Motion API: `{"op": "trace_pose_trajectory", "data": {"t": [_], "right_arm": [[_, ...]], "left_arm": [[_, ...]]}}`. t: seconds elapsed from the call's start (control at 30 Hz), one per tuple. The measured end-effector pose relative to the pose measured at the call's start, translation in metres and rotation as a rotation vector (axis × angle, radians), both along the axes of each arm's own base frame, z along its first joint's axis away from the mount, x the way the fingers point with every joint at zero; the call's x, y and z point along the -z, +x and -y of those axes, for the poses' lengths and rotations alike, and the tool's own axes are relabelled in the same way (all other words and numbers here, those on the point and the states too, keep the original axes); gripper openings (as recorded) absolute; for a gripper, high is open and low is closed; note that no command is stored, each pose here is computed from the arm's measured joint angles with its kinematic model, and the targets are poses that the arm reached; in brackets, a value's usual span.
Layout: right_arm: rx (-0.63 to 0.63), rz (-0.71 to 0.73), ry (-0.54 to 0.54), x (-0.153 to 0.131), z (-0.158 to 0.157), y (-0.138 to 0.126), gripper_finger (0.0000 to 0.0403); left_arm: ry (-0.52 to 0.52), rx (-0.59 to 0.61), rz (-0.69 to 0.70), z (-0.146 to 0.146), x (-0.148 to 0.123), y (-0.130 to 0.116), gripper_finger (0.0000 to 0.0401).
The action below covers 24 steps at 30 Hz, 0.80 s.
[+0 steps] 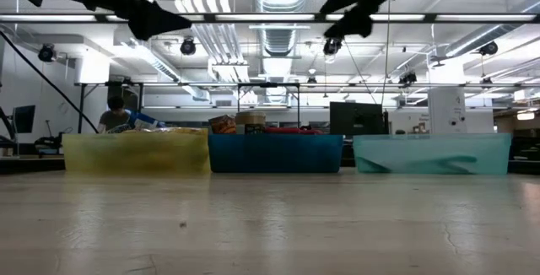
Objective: Pick & Place Food Item
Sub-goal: Return to Home Position
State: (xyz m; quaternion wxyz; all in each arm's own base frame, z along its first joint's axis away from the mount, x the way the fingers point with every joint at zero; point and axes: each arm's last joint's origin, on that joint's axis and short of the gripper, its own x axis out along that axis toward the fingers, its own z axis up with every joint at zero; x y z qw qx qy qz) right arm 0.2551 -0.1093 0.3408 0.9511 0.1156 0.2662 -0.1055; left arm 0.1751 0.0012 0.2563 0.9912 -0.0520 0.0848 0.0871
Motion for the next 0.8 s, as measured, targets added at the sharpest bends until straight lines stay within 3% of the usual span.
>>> {"op": "trace_pose_trajectory", "data": {"t": [0.1,0.2,0.4,0.53,0.67,0.8], "right_arm": [[0.021,0.075,0.035,0.001,-0.015,-0.020,0.0364],[0.014,0.188,0.054,0.009,-0.030,-0.034,0.0364],[-0.042,0.323,0.021,0.038,-0.051,-0.059,0.0364],[-0.065,0.367,0.037,0.055,-0.058,-0.068,0.0364],[-0.136,0.396,0.041,0.069,-0.063,-0.072,0.0364],[-0.162,0.413,0.040,0.081,-0.067,-0.074,0.0364]], "left_arm": [[0.125,-0.067,-0.019,-0.003,-0.001,-0.001,0.0397],[0.144,-0.167,-0.031,-0.005,-0.001,-0.002,0.0397],[0.024,-0.267,-0.067,-0.008,0.008,-0.005,0.0397],[-0.028,-0.213,-0.070,-0.006,0.009,-0.006,0.0397],[-0.058,-0.189,-0.137,-0.005,0.028,-0.015,0.0397],[-0.095,-0.184,-0.074,-0.005,0.042,-0.028,0.0397]]}}
